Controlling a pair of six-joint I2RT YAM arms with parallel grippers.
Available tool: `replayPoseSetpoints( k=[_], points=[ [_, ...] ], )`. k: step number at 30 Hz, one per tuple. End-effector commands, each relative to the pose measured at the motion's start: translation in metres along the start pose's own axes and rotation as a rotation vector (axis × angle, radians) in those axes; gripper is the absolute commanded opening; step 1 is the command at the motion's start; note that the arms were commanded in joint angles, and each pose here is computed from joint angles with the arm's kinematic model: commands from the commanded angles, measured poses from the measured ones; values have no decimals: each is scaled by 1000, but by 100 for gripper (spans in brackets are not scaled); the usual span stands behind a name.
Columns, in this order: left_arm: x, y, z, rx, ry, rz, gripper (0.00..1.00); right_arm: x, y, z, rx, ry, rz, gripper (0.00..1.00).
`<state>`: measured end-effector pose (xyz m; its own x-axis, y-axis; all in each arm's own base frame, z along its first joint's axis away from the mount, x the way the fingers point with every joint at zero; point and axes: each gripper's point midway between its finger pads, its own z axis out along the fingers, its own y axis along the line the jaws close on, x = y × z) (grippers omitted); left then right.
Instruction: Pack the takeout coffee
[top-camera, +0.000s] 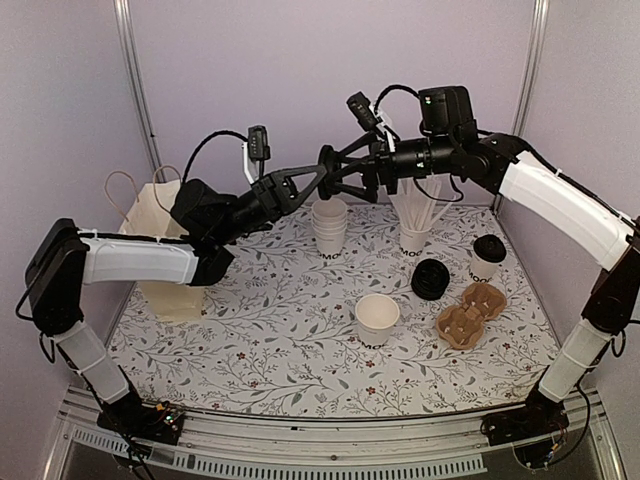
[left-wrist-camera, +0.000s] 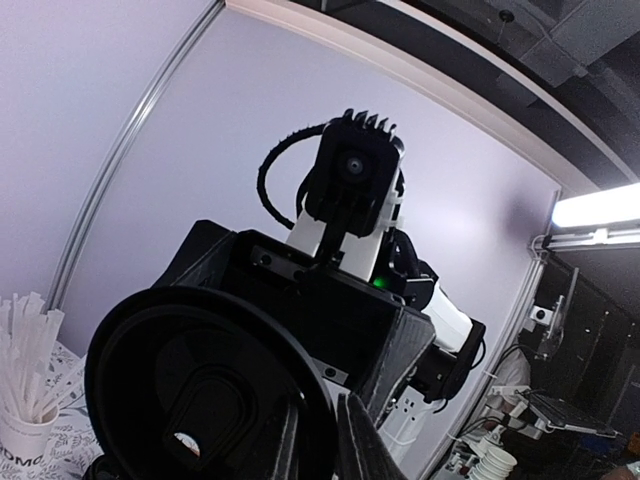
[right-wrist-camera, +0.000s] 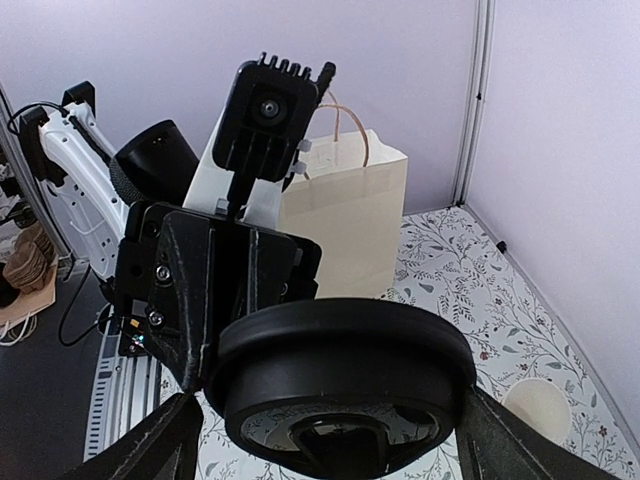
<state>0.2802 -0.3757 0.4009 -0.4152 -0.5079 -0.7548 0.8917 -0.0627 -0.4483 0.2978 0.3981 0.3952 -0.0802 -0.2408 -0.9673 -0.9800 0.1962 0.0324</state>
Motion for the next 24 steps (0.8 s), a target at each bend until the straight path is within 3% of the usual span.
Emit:
replayPoseSetpoints(
  k=[1, 12, 16, 18, 20, 24],
  points=[
    [-4, -5, 0, 31, -19, 5, 15, -6, 4, 6, -34, -17, 7, 86],
    [-2, -2, -1, 20, -11, 3, 19, 4, 1, 9, -18, 3, 12, 69],
    [1, 7, -5, -33, -9, -19, 36, 11, -4, 10, 11, 24, 14, 67],
    [2, 18, -12, -108, 1, -40, 49, 20, -8, 8, 35, 51, 0, 67],
    [4, 24, -23, -181, 20, -13, 96, 31, -11, 1, 53, 83, -36, 67],
    [3, 38, -50, -391, 66, 102, 100, 62, -18, -14, 91, 203, -117, 66]
  ],
)
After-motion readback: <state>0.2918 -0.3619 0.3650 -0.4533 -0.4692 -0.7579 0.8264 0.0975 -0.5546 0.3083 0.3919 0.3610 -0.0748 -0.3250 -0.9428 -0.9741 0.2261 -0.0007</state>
